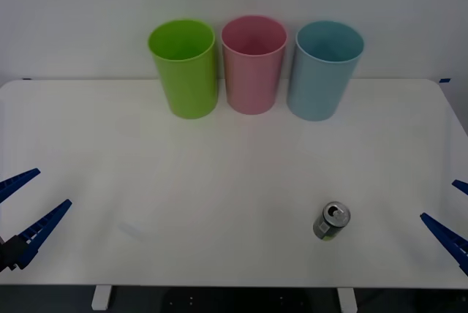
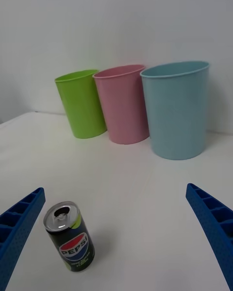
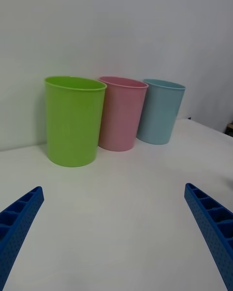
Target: Grasp the object on the table and drop it into the matching bin: aluminum can to the light blue bin, PET bottle to the pink bin.
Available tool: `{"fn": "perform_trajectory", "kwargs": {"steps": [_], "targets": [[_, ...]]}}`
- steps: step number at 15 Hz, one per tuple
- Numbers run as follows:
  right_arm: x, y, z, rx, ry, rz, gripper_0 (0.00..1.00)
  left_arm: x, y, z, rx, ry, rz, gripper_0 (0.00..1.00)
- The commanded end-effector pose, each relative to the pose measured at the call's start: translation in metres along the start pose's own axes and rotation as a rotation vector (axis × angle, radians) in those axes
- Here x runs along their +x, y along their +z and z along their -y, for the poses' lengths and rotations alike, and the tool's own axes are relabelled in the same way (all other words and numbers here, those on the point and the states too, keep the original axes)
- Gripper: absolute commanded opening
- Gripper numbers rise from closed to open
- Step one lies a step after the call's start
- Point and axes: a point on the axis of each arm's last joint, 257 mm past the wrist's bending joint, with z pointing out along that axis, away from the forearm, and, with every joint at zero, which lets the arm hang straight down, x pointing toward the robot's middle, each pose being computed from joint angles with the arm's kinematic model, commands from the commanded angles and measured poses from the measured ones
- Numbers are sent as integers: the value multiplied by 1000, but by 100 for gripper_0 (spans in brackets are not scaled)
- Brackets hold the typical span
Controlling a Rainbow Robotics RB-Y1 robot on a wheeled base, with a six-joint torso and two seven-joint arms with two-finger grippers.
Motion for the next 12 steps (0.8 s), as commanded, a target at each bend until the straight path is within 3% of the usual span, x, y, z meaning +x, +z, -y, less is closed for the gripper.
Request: {"fn": "perform_trajectory", "kwargs": {"steps": [1,6,12], "targets": [[8,-5,-3,-3,-65,-23,100,0,0,0,0,0,0,100],[35,-8,-7,-13,-142,-55,100,0,0,0,0,0,0,100],[62,-18,-24,-72,-117,-90,100,0,0,0,0,0,0,100]]}}
